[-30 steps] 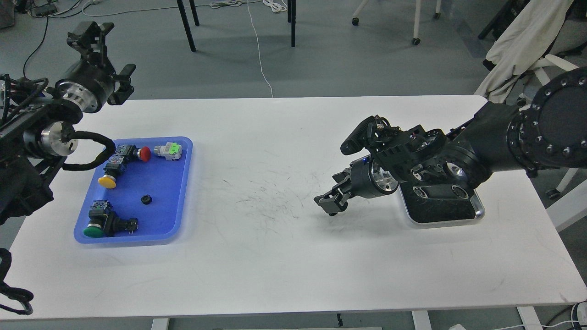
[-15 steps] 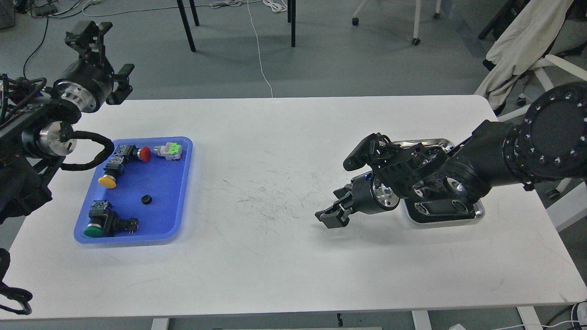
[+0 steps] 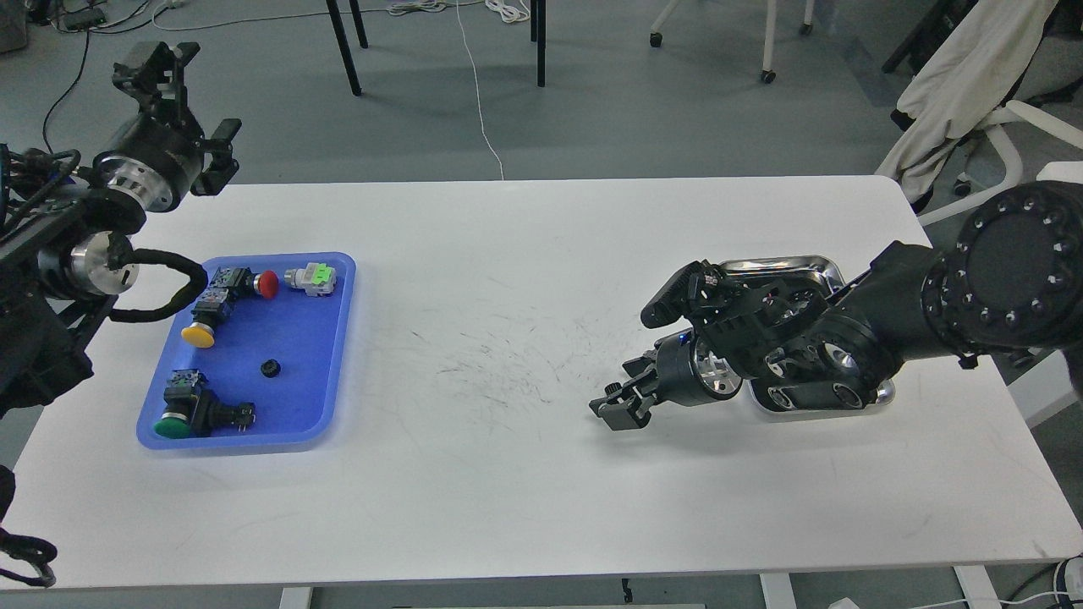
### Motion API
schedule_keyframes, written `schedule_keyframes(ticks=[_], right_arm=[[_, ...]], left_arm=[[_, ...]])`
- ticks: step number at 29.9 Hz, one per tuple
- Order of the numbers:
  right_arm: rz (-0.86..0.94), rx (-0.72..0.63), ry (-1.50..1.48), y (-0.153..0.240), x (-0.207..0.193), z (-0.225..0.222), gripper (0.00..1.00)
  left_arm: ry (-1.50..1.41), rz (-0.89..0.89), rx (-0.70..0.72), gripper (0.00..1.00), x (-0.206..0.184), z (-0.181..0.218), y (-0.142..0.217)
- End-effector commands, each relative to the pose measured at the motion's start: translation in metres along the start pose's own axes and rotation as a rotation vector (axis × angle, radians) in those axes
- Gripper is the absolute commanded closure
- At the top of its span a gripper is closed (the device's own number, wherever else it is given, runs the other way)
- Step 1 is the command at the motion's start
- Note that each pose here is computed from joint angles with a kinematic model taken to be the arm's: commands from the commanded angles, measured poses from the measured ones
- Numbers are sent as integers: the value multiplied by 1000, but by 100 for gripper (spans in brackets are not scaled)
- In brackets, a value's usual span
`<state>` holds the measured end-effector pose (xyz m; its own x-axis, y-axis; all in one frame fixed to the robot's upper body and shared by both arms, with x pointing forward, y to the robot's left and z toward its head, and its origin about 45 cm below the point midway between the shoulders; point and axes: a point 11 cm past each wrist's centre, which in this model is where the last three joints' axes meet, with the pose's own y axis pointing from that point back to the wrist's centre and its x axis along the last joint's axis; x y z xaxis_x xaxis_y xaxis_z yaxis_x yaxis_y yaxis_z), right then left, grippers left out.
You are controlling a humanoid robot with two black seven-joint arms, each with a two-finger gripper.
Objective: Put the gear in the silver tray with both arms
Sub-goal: 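Close the right gripper on the black gear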
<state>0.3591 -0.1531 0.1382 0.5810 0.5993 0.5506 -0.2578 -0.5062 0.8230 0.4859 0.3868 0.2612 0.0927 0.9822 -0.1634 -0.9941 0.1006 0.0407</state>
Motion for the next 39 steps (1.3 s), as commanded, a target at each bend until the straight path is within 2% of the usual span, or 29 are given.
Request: schedule_keyframes(ticks=[1, 5, 8, 13, 15, 22, 29, 33, 39], right_arm=[[0, -4, -3, -2, -3, 2, 33], [1, -10, -1, -2, -2, 4, 38], [1, -11, 0, -1, -2, 5, 46], [3, -11, 0, -1, -1, 4, 47], [2, -12, -1, -2, -2, 5, 54], [0, -11, -2, -2, -3, 5, 59], [-1, -11, 0, -2, -3, 5, 69], [0, -13, 1, -2, -2, 5, 71], [2, -17, 3, -1, -2, 6, 83]], left_arm=[[1, 3, 0, 2, 2, -3, 2], [0, 5, -1, 2, 3, -4, 3], [1, 4, -4, 2, 3, -4, 3], [0, 7, -6, 2, 3, -3, 3], [0, 7, -6, 2, 3, -3, 3], [2, 7, -5, 2, 4, -4, 4], [3, 13, -2, 2, 6, -8, 6], [6, 20, 9, 2, 9, -15, 9], [6, 20, -3, 2, 9, -14, 9]])
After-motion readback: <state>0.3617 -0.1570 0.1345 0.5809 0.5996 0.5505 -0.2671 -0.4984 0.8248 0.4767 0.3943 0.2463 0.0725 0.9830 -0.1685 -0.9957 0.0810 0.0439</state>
